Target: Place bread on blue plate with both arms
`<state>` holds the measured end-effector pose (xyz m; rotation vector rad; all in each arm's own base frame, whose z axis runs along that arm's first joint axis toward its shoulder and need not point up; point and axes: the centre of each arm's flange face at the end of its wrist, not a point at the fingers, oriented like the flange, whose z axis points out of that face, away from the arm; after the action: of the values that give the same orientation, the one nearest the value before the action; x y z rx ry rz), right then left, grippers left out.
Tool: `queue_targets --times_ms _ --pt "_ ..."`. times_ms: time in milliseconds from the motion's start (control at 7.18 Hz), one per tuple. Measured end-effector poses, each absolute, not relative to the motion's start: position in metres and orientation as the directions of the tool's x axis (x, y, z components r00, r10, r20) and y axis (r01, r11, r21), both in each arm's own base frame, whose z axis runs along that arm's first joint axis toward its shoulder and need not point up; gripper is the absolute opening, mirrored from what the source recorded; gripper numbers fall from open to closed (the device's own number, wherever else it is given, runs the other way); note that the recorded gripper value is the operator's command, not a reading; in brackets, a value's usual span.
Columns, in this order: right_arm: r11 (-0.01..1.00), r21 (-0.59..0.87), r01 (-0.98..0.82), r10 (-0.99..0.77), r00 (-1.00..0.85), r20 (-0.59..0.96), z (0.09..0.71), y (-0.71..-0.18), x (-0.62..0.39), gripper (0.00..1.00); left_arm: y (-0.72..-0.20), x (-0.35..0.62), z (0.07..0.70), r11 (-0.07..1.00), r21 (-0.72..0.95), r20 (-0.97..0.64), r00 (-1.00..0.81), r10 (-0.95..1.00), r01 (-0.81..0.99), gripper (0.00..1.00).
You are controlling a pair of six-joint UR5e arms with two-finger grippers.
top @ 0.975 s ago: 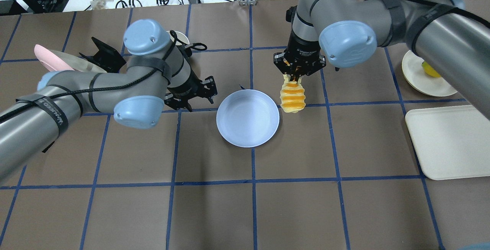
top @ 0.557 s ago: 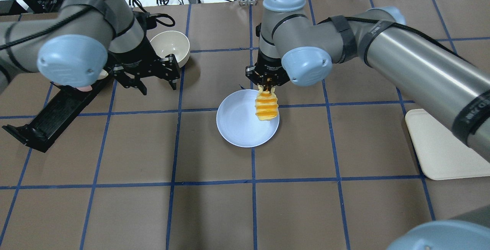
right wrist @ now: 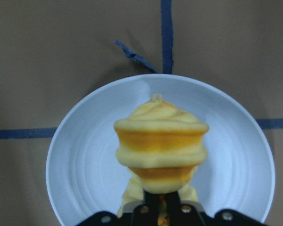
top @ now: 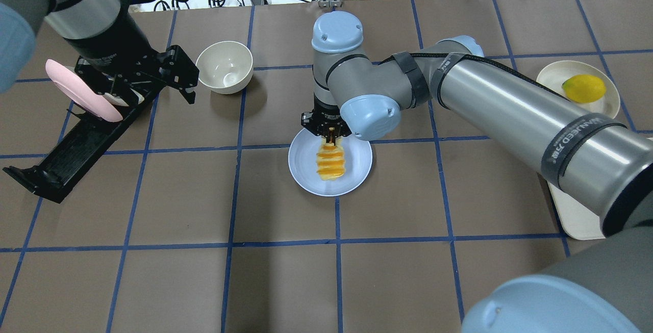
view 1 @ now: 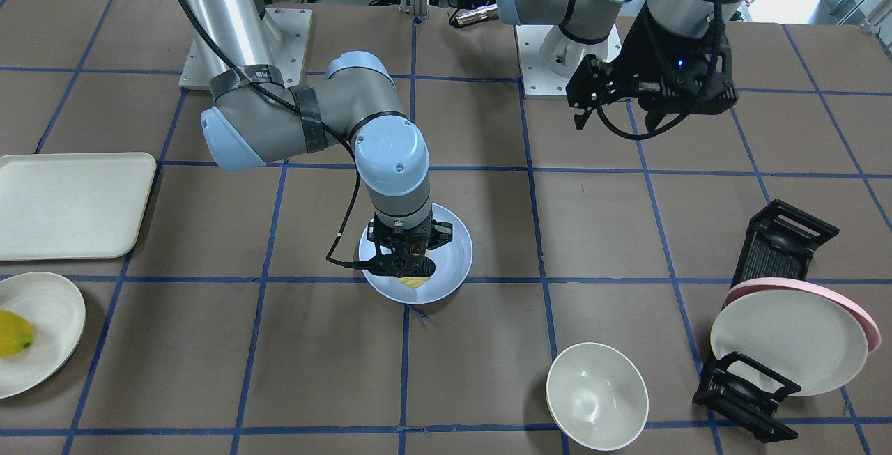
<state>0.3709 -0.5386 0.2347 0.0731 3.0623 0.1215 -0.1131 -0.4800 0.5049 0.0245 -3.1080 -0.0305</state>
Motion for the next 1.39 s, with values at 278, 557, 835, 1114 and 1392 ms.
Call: queue_targets --times_ms 278,557,835,1114,1392 --pt "0.994 0.092 0.052 0.059 -0.995 -0.081 0.231 -0.534 0.378 0.69 -0.473 -0.116 0.527 1.000 -0.002 0.035 -0.999 -0.009 -0.009 1.00" --pt "0.993 0.104 0.054 0.062 -0.995 -0.077 0.222 -0.533 0.379 0.83 -0.474 -0.122 0.525 1.000 0.001 0.036 -0.999 0.005 0.005 1.00" --pt "0.993 0.104 0.052 0.059 -0.996 -0.066 0.218 -0.535 0.378 0.94 -0.473 -0.128 0.527 1.000 -0.011 0.033 -0.999 0.014 0.014 1.00" --pt "0.996 0.068 0.065 0.070 -0.995 -0.066 0.241 -0.549 0.356 1.00 -0.475 -0.128 0.530 0.998 -0.052 0.032 -0.999 0.019 0.018 1.00" --pt "0.996 0.018 0.083 0.084 -0.995 -0.057 0.301 -0.563 0.297 1.00 -0.474 -0.129 0.522 0.998 -0.052 0.037 -0.999 0.022 0.021 1.00"
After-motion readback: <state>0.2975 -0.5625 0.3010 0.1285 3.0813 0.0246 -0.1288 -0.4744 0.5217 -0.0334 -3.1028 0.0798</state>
